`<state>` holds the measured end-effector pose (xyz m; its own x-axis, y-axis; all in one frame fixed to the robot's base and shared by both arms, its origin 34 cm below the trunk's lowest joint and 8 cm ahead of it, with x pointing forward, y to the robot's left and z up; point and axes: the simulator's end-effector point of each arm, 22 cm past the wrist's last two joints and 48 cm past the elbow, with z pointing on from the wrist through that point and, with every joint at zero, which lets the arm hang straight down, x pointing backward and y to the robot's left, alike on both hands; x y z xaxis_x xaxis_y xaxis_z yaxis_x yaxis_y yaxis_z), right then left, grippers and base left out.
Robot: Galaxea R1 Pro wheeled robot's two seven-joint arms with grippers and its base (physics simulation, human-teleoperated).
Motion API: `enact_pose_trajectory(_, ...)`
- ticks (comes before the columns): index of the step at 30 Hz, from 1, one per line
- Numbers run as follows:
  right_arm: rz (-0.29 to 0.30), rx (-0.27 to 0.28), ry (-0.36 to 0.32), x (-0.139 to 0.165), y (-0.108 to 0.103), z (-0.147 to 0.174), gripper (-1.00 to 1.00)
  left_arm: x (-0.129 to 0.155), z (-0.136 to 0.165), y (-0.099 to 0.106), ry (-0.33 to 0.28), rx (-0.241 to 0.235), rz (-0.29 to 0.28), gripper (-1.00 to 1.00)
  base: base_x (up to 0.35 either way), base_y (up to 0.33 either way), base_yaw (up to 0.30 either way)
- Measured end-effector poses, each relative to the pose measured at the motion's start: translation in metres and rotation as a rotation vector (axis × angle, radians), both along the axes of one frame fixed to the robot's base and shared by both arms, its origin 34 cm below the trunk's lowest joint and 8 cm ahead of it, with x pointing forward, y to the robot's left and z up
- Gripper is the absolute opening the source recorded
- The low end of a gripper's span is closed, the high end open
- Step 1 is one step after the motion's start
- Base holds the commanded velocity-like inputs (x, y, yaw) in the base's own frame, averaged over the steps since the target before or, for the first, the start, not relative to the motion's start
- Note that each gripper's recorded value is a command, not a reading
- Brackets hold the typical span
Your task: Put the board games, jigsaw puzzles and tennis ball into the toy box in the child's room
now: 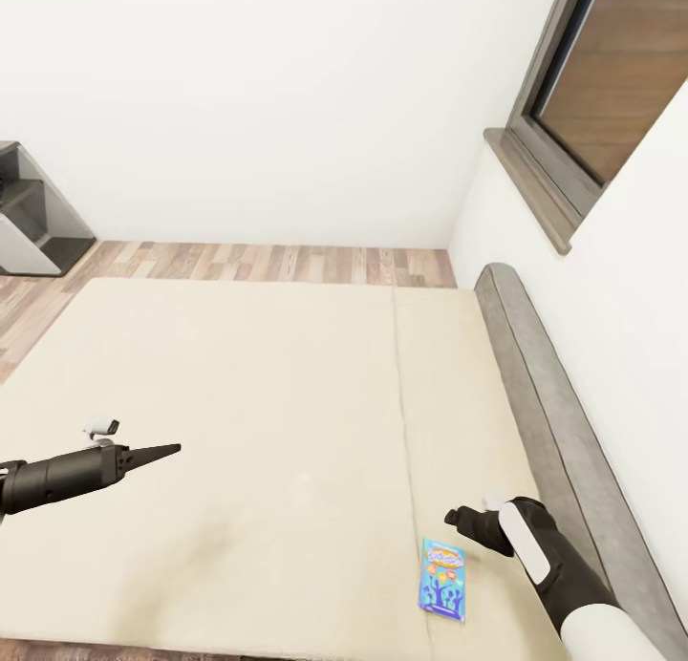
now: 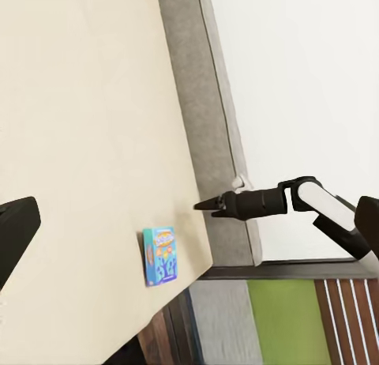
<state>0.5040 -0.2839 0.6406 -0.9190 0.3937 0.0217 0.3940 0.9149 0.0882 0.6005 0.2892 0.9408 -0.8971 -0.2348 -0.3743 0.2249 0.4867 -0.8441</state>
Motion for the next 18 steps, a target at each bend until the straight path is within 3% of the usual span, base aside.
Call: enact_pose_trajectory(18,-0.010,-0.005,0.028,-0.010,-0.006,-0.011,1.00,-0.002,-0.014,-0.001,0.029,-0.001,-0.001,1.00,0.000,0.000,0.037)
